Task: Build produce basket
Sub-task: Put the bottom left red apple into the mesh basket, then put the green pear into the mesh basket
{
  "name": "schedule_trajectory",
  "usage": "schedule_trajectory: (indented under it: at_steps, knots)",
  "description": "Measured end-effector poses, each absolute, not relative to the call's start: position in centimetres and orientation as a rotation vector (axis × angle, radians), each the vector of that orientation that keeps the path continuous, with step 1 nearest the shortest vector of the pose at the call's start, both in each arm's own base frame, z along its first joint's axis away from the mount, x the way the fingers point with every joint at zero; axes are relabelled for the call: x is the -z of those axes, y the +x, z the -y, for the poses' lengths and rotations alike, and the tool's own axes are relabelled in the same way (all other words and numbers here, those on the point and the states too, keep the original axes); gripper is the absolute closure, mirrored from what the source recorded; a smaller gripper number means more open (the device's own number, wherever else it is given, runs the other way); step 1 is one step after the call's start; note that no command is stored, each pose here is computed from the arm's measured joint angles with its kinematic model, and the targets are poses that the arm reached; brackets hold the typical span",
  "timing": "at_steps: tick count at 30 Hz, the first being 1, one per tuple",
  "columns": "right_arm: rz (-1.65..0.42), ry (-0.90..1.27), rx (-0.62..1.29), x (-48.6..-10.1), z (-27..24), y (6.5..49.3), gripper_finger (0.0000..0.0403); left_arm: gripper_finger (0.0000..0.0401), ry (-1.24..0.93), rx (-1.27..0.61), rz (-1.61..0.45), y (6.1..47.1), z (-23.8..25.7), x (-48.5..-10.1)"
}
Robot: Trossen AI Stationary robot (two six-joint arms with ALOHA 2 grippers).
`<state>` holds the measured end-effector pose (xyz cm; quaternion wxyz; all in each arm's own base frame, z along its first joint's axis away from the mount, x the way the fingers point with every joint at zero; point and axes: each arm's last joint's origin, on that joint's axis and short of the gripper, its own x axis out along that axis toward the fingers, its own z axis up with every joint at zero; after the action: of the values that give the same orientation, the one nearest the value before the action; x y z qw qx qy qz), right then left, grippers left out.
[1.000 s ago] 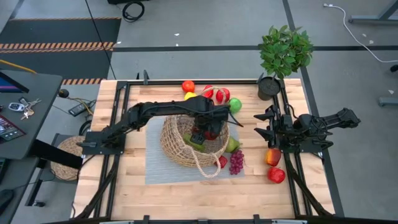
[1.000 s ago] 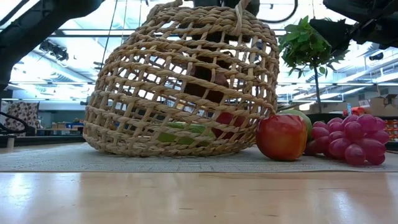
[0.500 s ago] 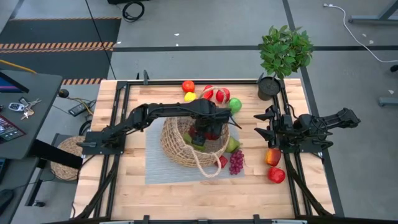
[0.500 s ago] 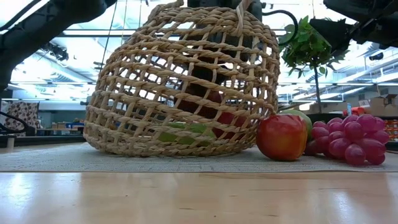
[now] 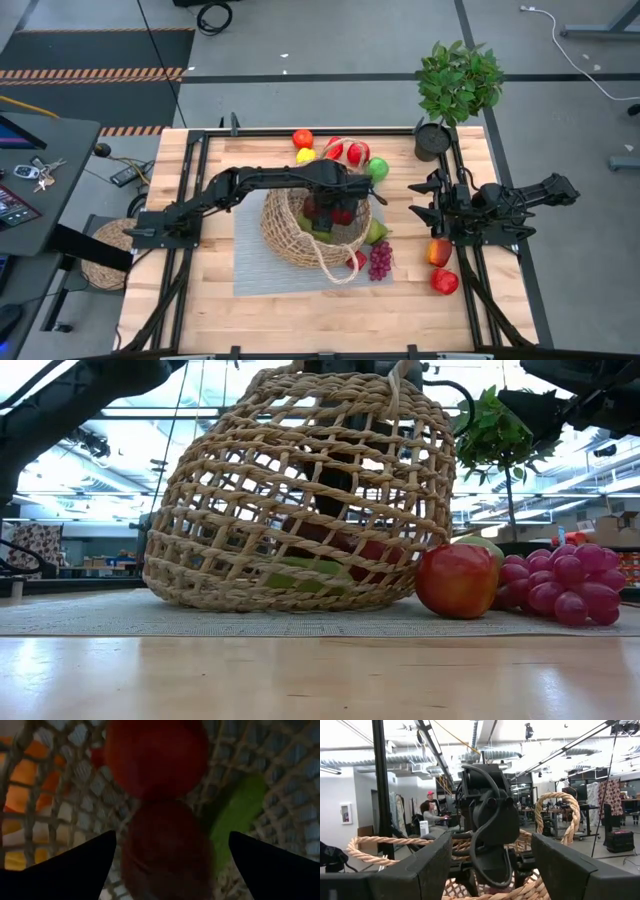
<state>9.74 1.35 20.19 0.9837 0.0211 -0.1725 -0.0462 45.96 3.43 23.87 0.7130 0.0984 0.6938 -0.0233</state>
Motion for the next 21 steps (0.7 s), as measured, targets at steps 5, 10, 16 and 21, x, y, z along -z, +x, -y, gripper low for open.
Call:
schedule_trajectory:
  at_steps: [5, 10, 16, 21]
  knots:
    - [0.347, 0.042, 0.093, -20.2, -1.3, 9.7, 0.0128, 0.0008, 0.221, 0.04, -1.5, 44.8, -3.1, -26.6]
    - [0.347, 0.043, 0.093, -20.2, -1.4, 9.7, 0.0128, 0.0008, 0.225, 0.021, -1.396, 43.4, -2.4, -30.4]
    - [0.347, 0.042, 0.093, -20.2, -1.3, 9.7, 0.0128, 0.0008, 0.27, -0.037, -1.186, 40.7, -1.1, -36.4]
    - [0.347, 0.042, 0.093, -20.2, -1.4, 9.7, 0.0128, 0.0007, 0.27, -0.077, -0.999, 37.5, -0.4, -41.5]
